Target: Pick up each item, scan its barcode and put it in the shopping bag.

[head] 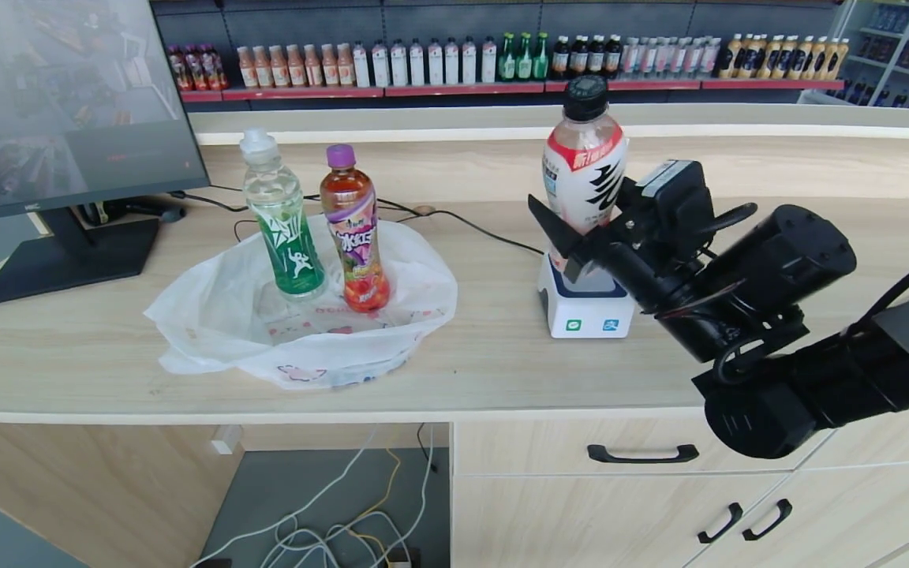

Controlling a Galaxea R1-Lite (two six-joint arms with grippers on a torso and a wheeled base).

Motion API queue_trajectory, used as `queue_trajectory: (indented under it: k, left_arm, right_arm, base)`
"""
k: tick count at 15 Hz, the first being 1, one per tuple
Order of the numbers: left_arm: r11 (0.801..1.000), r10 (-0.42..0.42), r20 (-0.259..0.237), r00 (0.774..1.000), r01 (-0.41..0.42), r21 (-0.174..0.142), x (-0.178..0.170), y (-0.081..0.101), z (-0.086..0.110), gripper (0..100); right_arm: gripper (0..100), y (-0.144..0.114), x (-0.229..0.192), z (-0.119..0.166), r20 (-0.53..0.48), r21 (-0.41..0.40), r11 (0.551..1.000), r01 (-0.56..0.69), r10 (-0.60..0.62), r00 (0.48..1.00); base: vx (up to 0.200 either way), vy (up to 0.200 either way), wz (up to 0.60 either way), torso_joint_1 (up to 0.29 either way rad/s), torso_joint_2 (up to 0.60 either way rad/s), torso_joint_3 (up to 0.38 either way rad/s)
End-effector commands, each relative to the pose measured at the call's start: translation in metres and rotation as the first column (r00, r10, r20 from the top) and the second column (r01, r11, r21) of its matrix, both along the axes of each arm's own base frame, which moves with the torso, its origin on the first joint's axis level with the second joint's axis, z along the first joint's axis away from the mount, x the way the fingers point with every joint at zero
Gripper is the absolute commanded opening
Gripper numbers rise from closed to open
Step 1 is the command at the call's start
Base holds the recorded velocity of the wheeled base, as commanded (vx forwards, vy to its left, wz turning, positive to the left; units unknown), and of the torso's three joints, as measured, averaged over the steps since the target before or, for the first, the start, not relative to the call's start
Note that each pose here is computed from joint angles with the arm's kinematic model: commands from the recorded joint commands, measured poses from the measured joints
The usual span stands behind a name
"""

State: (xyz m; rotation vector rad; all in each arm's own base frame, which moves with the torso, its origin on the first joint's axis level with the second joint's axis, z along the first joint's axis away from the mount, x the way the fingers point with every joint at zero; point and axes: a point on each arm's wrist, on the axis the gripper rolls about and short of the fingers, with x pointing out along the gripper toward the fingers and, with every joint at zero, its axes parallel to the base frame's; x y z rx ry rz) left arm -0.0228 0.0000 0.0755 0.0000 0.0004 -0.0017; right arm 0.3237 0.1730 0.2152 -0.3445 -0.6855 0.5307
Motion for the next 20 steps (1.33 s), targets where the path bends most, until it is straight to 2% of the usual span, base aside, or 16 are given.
queue_trajectory:
  k: [1, 3, 5, 8, 11, 17, 20]
  left_arm:
    - [1.000, 0.000, 0.000, 1.000, 0.000, 0.000, 0.000, 0.000, 0.000, 100]
    - [1.000, 0.000, -0.001, 1.000, 0.000, 0.000, 0.000, 0.000, 0.000, 100]
    - [1.000, 0.000, 0.000, 1.000, 0.000, 0.000, 0.000, 0.000, 0.000, 100]
    - [1.000, 0.000, 0.000, 1.000, 0.000, 0.000, 0.000, 0.000, 0.000, 100]
    - [1.000, 0.000, 0.000, 1.000, 0.000, 0.000, 0.000, 0.000, 0.000, 100]
    - [1.000, 0.000, 0.000, 1.000, 0.000, -0.002, 0.000, 0.000, 0.000, 100]
    - [1.000, 0.000, -0.001, 1.000, 0.000, -0.002, 0.000, 0.000, 0.000, 100]
  right_arm:
    - [0, 0.011, -0.019, 0.017, -0.017, 0.103, 0.994, -0.036, 0.038, 0.999]
    - [0, 0.010, -0.030, 0.024, -0.076, 0.209, 0.974, -0.085, 0.103, 0.992]
    - [0, 0.012, -0.040, 0.024, -0.122, 0.267, 0.956, -0.121, 0.158, 0.980]
    - [0, 0.008, -0.044, 0.017, -0.200, 0.341, 0.939, -0.041, 0.115, 0.973]
    - [0, 0.020, -0.052, 0.015, -0.237, 0.403, 0.914, -0.039, 0.145, 0.961]
    - [0, 0.022, -0.054, 0.007, -0.269, 0.400, 0.916, -0.039, 0.158, 0.950]
    - [0, 0.022, -0.054, 0.007, -0.269, 0.401, 0.915, -0.040, 0.159, 0.950]
  base:
    - [0.000, 0.000, 0.00, 0.000, 0.00, 0.000]
    - [0.000, 0.000, 0.00, 0.000, 0.00, 0.000]
    - [0.000, 0.000, 0.00, 0.000, 0.00, 0.000]
    - [0.000, 0.000, 0.00, 0.000, 0.00, 0.000]
    - [0.000, 0.000, 0.00, 0.000, 0.00, 0.000]
    - [0.000, 0.000, 0.00, 0.000, 0.00, 0.000]
    - [0.000, 0.200, 0.00, -0.001, 0.01, 0.005]
